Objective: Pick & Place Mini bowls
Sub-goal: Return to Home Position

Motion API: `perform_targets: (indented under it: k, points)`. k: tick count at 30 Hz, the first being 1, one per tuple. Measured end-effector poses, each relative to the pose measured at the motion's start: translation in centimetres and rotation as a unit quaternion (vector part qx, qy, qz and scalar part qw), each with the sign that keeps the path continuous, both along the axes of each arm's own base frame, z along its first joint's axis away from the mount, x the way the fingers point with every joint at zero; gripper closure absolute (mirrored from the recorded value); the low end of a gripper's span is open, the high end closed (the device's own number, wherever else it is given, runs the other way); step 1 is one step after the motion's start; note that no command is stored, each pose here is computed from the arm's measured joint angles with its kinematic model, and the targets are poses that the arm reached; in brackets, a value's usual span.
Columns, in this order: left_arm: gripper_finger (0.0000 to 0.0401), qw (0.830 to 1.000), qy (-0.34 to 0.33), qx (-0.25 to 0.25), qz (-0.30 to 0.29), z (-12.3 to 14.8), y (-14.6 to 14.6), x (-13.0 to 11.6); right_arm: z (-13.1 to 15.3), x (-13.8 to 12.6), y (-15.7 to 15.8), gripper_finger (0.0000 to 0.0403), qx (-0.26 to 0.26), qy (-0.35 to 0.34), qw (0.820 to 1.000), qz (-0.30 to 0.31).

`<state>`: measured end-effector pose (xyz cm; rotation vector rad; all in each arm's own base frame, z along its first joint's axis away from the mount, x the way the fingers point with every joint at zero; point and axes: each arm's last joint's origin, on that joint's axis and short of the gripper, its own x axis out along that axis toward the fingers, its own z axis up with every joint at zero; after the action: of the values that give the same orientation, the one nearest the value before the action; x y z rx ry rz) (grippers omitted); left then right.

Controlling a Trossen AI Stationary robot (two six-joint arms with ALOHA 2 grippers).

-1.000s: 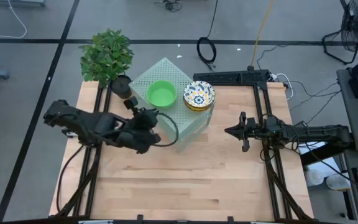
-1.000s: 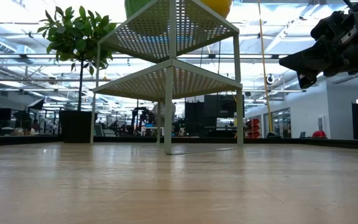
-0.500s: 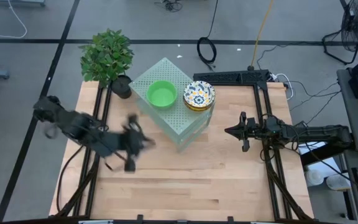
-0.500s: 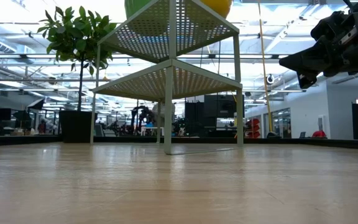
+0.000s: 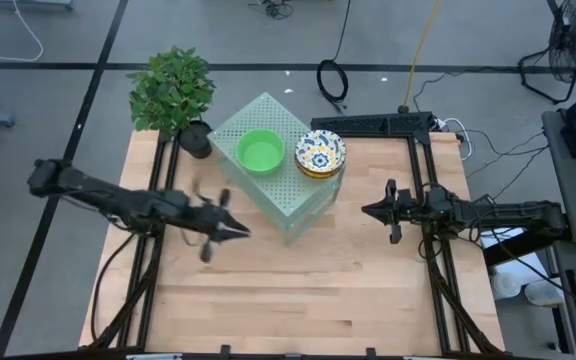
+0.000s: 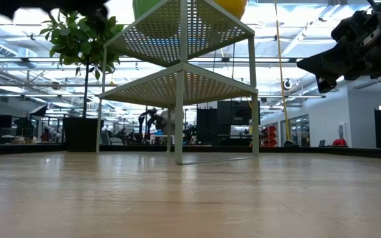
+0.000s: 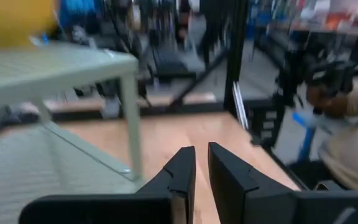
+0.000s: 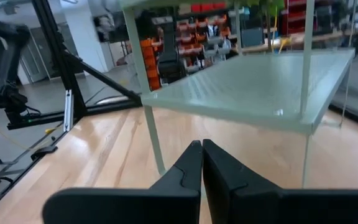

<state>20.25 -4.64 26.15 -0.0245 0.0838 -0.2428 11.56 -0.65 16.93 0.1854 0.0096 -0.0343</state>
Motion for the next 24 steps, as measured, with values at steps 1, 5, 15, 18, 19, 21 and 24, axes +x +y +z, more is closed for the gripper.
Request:
perform_targets:
  k: [1,5,15,18,19,21,24]
  points:
    - [0.0354,1.000,-0.023,0.003,0.002,-0.4,0.4,-1.2,0.1,0.0,0.0,0.0403,-0.004,-0.003,1.000,0.000]
    - [0.0354,0.997,-0.074,-0.005,0.033,-2.4,1.3,-5.3,0.4,-0.1,0.0,0.0403,-0.026,-0.021,0.999,0.000]
    - [0.0354,0.991,-0.131,-0.011,0.028,-7.2,1.8,-9.3,0.0,-0.6,0.1,0.0403,-0.055,0.016,0.998,0.004]
    - [0.0354,0.994,-0.107,-0.006,0.027,-7.9,1.9,-9.6,0.3,-1.0,0.1,0.0403,-0.072,0.009,0.997,0.001]
    - [0.0354,0.994,-0.102,-0.007,0.027,-8.0,1.9,-9.7,0.4,-1.1,0.1,0.0403,-0.077,0.008,0.997,-0.001]
    - [0.0354,0.995,-0.099,-0.007,0.027,-8.1,1.9,-9.8,0.5,-1.3,0.0,0.0403,-0.085,0.001,0.996,-0.009]
    - [0.0354,0.995,-0.101,0.002,0.021,-8.1,1.9,-9.8,0.4,-1.6,-0.1,0.0403,-0.090,-0.013,0.995,-0.030]
